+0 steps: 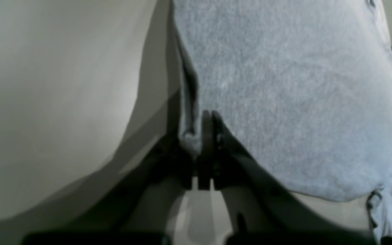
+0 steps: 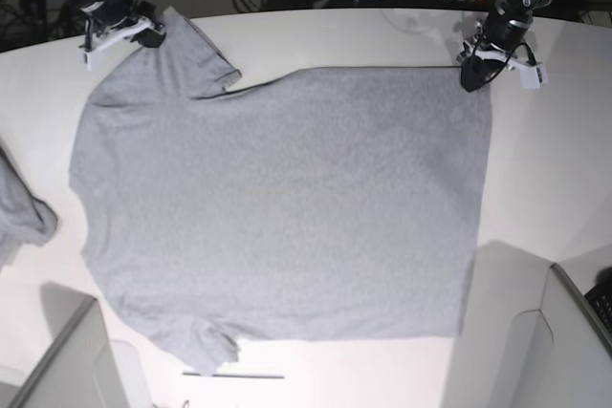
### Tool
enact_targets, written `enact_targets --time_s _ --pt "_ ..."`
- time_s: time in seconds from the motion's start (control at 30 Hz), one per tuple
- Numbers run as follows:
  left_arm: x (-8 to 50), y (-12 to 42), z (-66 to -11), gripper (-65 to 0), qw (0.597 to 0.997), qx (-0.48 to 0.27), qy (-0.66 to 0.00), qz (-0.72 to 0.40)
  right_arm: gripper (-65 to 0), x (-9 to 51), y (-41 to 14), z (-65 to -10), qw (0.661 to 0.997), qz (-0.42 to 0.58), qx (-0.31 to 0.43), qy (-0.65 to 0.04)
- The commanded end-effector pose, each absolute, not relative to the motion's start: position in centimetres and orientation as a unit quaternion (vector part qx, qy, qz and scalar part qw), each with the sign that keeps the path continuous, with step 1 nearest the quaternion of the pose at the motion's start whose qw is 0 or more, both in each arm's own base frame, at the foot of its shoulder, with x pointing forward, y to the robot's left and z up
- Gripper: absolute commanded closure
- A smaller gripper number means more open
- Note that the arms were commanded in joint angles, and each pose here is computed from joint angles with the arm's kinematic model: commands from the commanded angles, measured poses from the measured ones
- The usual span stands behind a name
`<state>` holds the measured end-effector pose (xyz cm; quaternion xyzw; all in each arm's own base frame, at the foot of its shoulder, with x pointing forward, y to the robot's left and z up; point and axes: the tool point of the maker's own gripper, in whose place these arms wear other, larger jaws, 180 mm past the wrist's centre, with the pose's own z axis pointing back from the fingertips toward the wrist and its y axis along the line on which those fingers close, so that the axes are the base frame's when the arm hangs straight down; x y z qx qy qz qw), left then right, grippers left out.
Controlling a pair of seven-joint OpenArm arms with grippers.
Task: Fold the T-shirt properly
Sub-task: 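Lift the shoulder edge with both grippers and fold it over the body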
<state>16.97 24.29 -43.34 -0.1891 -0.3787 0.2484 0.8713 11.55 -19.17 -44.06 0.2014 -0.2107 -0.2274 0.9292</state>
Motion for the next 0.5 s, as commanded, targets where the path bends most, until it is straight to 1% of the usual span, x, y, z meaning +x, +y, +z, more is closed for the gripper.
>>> enact_targets --time_s 0.0,0.27,0.47 --pt "16.5 24.4 -43.2 0.0 0.878 -0.182 -0.372 0.24 0.0 11.1 -19.7 -43.8 0.931 -0.227 0.193 -0.21" --pt "15.1 24.4 -42.1 0.0 0.887 -0.174 -0.369 0.218 0.0 9.4 -19.7 -44.1 0.935 -0.229 0.187 -0.193" --pt "14.0 24.2 -41.7 0.0 0.892 -0.17 -0.363 0.211 0.0 8.9 -19.9 -43.0 0.939 -0.218 0.174 -0.199"
